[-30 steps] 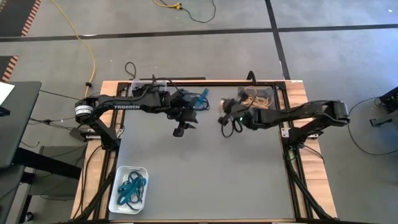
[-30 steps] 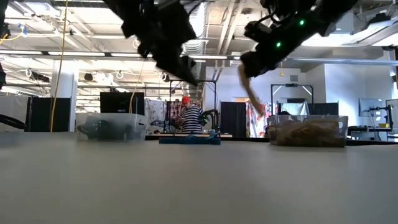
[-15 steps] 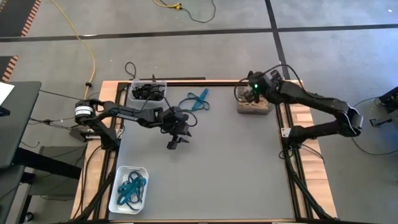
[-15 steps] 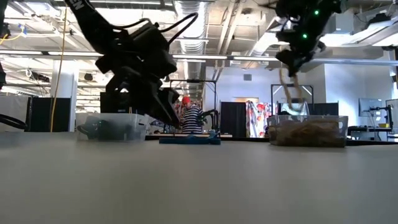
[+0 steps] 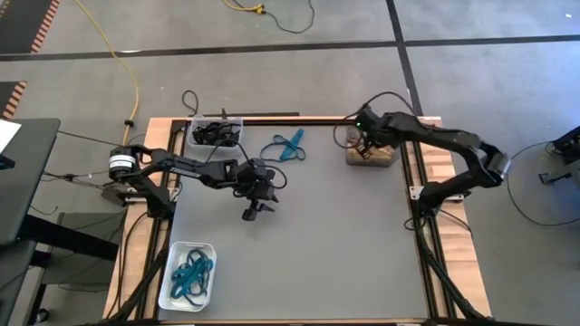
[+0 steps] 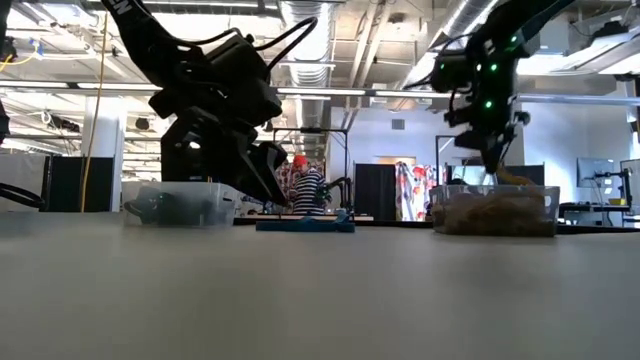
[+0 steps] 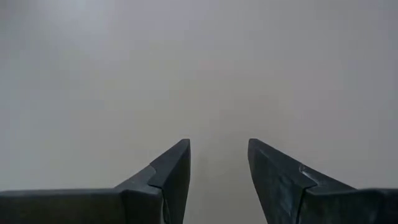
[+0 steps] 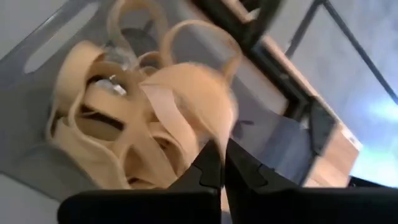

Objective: Sort rubber bands into baskets
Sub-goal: Put the white rubber band into the black transparent bin, then put the blue rubber band into the white bin

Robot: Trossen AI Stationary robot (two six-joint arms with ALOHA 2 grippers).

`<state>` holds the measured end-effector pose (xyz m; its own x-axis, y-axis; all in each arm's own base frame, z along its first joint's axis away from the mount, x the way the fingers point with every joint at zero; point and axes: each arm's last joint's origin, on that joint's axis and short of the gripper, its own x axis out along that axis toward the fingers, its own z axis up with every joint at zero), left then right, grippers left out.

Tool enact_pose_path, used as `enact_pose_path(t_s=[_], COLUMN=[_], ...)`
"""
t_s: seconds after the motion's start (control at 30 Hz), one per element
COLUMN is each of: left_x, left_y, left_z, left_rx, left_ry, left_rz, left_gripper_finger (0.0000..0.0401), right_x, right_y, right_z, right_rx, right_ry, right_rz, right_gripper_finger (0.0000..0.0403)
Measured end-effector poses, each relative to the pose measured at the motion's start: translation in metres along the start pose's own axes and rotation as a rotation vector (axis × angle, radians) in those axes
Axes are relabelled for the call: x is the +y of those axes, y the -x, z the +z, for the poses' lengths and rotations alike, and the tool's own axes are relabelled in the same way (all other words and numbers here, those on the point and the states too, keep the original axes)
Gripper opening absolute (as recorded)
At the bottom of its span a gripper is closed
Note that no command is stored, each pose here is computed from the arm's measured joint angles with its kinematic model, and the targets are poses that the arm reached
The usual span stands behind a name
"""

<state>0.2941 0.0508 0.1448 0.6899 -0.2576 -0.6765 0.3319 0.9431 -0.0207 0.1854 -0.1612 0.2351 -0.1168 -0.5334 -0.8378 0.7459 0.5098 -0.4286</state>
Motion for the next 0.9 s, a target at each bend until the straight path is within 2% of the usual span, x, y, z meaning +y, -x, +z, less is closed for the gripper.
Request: enact_pose_path(t_s=[0.1,0.2,0.37,0.6,0.77,0.9], left_x=[0.0,0.0,0.0,0.0,0.001,0.006], left_y=[0.0,0.0,0.0,0.0,0.0,0.001], left_z=[0.0,0.0,-0.001,-0.001,0.0,0.0], left_rx=[0.001,0.005,0.009,0.01,0.014,0.017], left_ry=[0.001,0.003,0.006,-0.002,-0.01,-0.03], left_rz=[0.0,-0.001,-0.003,-0.002,0.036,0.108], left_gripper_finger=[0.0151,0.0151,0.0151,0.0151,0.0151,0.0151], right_x=[0.011,0.02,0.028,0.031,0.043,0.068], right_y=[-0.009,-0.013,-0.004,0.029,0.059,0.085], right_z=[0.003,0.006,0.01,0.004,-0.003,-0.003], right_rx=[0.021,0.011,-0.067,-0.2,-0.335,-0.51], right_ry=[0.026,0.044,0.052,0.011,-0.042,-0.056], right_rz=[0.02,0.029,0.082,0.14,0.233,0.311], right_gripper_finger=[0.0043,0.0071,0.0148,0.0256,0.028,0.0281])
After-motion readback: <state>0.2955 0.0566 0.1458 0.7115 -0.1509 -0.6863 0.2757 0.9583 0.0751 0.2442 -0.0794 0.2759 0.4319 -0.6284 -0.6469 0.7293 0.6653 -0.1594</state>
